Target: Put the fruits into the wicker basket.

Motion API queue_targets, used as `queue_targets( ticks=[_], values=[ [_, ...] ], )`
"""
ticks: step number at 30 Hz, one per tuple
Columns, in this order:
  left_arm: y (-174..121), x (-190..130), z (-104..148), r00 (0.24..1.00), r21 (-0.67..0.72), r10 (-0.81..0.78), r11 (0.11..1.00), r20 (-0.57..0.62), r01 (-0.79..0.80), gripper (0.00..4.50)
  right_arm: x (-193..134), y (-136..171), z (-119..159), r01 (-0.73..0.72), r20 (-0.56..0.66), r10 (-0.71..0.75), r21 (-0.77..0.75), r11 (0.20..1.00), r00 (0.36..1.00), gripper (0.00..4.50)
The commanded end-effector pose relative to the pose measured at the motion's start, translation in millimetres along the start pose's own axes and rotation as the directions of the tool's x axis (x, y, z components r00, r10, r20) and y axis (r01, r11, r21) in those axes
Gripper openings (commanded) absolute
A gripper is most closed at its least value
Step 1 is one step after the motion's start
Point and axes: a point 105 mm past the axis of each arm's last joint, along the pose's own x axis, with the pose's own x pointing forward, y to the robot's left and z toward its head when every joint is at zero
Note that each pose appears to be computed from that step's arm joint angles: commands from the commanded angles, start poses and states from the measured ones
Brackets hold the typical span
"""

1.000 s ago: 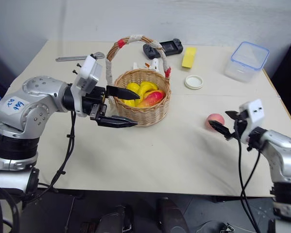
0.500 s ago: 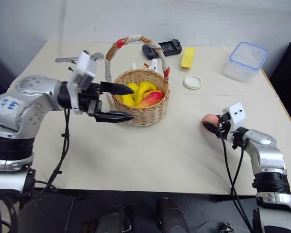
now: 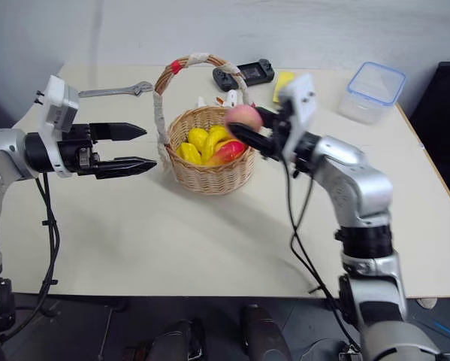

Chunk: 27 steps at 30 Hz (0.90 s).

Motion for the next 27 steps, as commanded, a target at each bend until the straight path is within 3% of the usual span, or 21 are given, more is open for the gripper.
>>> queue_targets(
  ticks=[1, 2, 3, 7, 13, 17, 21, 27],
  values=[
    [-5.0, 0.2, 11.2, 0.999, 0.057, 0.006, 0.998, 0.035, -0.008, 4.50, 25.2, 0.4, -5.7, 0.001, -0.030, -0.002, -0.042, 0.999, 1.000, 2.46],
    [-5.5, 1.1, 11.1, 0.999, 0.059, 0.007, 0.998, 0.037, -0.009, 4.50, 31.7, 0.2, -8.9, 0.002, -0.043, -0.004, -0.044, 0.999, 0.999, 2.46],
    [-6.5, 1.9, 10.9, 0.999, 0.061, 0.007, 0.998, 0.038, -0.010, 4.50, 37.0, -0.5, -12.2, 0.006, -0.054, -0.009, -0.048, 0.999, 0.998, 3.18],
    [-9.7, 3.2, 11.9, 0.999, 0.060, 0.009, 0.998, 0.053, -0.012, 4.50, 41.4, -1.4, -11.4, 0.003, -0.057, -0.008, -0.085, 0.996, 0.998, 4.49],
    [-10.6, 2.0, 12.8, 0.997, 0.057, 0.026, 0.998, 0.069, -0.030, 4.50, 0.6, -8.5, 18.6, 0.023, 0.032, -0.021, -0.056, 0.998, 0.999, 4.49],
    [-7.4, 2.3, 17.1, 0.995, 0.059, 0.039, 0.997, 0.088, -0.044, 4.50, -24.0, -20.7, 18.0, 0.105, 0.016, -0.105, -0.047, 0.993, 0.994, 4.49],
    [-5.5, 5.9, 23.0, 0.993, 0.062, 0.043, 0.997, 0.114, -0.050, 4.50, -17.8, -44.1, 7.7, 0.211, 0.005, -0.211, -0.014, 0.977, 0.977, 4.49],
    [-7.0, 9.2, 26.7, 0.992, 0.077, 0.032, 0.996, 0.121, -0.041, 4.50, 15.2, -57.9, -3.3, 0.227, 0.001, -0.227, 0.035, 0.973, 0.974, 4.49]
  ],
)
